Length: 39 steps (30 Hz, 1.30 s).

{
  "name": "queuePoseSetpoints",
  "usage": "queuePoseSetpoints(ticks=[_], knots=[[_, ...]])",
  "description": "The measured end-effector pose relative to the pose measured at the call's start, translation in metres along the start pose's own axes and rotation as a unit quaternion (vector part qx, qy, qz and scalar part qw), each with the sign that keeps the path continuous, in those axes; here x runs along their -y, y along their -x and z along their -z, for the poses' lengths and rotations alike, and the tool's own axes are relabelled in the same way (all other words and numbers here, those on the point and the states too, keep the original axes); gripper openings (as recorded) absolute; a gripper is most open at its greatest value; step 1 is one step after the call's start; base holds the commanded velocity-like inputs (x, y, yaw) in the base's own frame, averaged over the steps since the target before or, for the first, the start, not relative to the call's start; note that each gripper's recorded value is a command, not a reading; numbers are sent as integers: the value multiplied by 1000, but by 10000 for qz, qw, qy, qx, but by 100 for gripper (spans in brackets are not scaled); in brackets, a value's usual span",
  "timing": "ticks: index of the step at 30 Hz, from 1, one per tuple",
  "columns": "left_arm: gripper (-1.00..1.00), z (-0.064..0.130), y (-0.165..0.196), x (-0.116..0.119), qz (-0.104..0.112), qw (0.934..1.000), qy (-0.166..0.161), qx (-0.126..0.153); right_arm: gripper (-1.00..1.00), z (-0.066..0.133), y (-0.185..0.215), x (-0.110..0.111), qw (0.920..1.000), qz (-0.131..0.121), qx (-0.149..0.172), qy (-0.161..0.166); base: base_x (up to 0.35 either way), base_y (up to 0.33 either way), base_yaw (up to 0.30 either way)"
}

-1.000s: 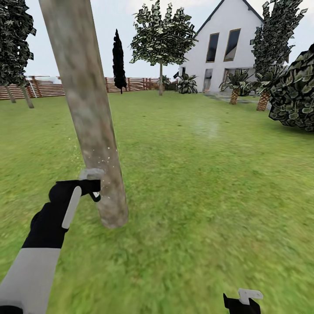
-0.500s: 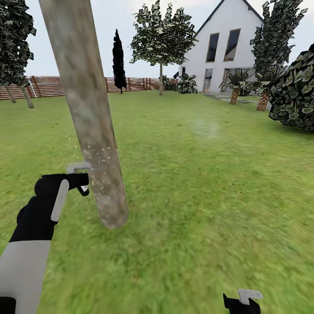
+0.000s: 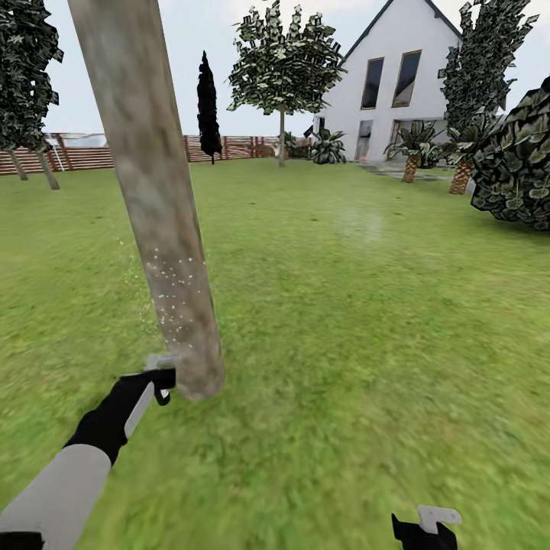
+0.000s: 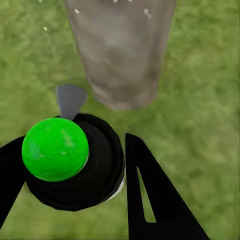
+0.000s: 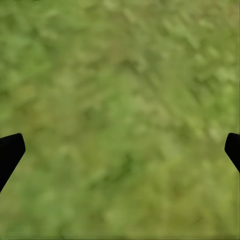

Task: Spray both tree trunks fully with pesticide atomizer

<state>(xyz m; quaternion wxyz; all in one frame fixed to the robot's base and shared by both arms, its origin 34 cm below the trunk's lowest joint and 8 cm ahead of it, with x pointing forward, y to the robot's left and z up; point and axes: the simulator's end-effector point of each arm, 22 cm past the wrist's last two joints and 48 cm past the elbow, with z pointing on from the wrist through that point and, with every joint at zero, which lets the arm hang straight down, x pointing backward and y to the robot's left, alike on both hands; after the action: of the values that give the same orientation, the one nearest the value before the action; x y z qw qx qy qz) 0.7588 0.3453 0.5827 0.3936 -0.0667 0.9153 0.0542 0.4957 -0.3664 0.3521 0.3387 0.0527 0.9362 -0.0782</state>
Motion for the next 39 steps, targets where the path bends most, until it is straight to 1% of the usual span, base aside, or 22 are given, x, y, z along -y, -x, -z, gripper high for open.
queuePoseSetpoints(ticks=[2,4,5,6,7,8,10,11,12,15,16,17,20,26,30,32,36,39], knots=[[-100,-10,-23,-2,-2,10000,51,-68,100,0,0,2,10000,6,2,-10,0,0,0],[-100,-16,-31,-7,-7,9999,115,84,100,0,0,2,10000,8,2,-13,0,0,0],[-100,-18,-36,-11,-26,9998,146,115,100,0,0,3,10000,9,3,-15,0,0,0],[-100,-20,-42,-14,-52,9996,180,219,100,0,0,3,10000,8,3,-15,0,0,0],[-100,-21,-41,-11,-127,9985,178,502,100,0,0,3,10000,5,4,-19,0,0,0],[-100,-22,-43,-10,-146,9982,177,551,100,0,0,3,10000,8,4,-18,0,0,0],[-100,-23,-49,-8,-117,9984,162,533,100,0,0,3,10000,6,4,-14,20,-67,0],[-100,-25,-64,3,-106,9991,102,385,100,0,0,2,10000,3,2,-2,78,-220,0],[-100,-25,-69,13,-105,9993,43,343,100,0,0,1,10000,-2,-2,7,110,-241,0],[-100,-25,-74,18,-65,9995,26,298,100,0,0,-1,10000,-4,2,22,165,-238,0],[-100,-26,-74,19,-47,9994,16,334,100,0,1,-1,10000,-6,7,28,193,-215,0],[-100,-25,-68,18,-55,9988,50,475,100,0,1,-2,10000,-5,7,30,190,-216,50],[-100,-25,-66,17,-55,9985,61,549,100,0,1,-2,10000,-6,5,29,141,-243,170],[-100,-25,-67,18,-44,9985,45,546,100,0,1,-1,10000,-7,6,24,18,-268,261],[-100,-25,-67,17,-41,9985,61,546,100,0,1,-2,10000,-7,7,28,0,-270,49],[-100,-26,-73,17,-55,9988,71,481,100,0,1,-2,10000,-6,5,29,0,-270,2],[-100,-26,-75,17,-56,9989,76,456,100,0,1,-2,10000,-7,3,29,0,-270,8],[-100,-26,-75,17,-61,9989,68,456,100,0,1,-1,10000,-7,7,23,0,-270,169]])
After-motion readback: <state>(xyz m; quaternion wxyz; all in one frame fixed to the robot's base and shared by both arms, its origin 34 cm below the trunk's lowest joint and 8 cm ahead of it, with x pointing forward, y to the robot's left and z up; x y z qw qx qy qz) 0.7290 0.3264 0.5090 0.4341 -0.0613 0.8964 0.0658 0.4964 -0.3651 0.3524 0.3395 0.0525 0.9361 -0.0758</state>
